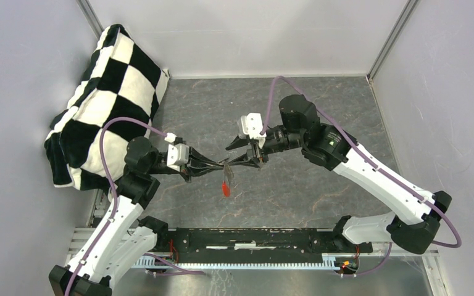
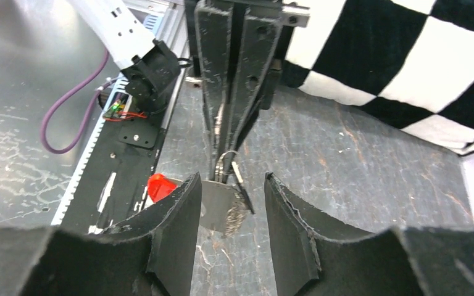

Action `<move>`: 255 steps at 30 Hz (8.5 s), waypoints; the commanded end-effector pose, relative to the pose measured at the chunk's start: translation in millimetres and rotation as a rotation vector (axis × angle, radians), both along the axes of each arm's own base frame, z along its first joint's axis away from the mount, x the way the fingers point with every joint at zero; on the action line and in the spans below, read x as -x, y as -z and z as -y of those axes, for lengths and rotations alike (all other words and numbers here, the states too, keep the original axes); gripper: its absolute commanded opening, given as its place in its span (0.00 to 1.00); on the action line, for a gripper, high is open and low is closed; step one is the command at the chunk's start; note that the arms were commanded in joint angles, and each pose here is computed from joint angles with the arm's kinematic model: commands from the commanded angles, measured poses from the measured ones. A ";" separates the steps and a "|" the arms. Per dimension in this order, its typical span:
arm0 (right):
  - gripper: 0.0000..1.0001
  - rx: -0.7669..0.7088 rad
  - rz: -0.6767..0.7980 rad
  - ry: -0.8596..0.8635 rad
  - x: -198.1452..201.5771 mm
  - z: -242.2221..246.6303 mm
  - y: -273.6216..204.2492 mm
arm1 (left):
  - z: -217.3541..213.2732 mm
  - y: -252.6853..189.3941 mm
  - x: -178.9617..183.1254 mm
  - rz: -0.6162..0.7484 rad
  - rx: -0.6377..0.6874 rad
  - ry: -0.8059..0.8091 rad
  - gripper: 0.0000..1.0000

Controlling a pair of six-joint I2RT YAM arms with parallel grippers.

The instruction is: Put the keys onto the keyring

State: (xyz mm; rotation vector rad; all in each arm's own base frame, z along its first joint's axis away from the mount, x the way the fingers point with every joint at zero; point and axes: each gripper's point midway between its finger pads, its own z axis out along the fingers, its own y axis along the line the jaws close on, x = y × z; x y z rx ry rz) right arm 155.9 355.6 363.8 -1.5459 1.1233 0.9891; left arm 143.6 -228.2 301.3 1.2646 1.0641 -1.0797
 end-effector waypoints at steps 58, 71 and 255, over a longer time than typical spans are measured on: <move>0.00 0.026 0.063 0.088 -4.7 -12.8 25.4 | 0.5 -8.7 -5.0 -0.028 0.016 -0.033 0.07; 0.22 0.018 0.032 0.051 -0.7 -20.3 28.1 | 1.1 -12.7 -6.8 -0.023 0.023 -0.036 0.02; 0.00 -0.100 -0.238 0.083 -0.9 -21.3 43.7 | -36.5 62.1 8.4 0.970 -0.225 -0.076 0.38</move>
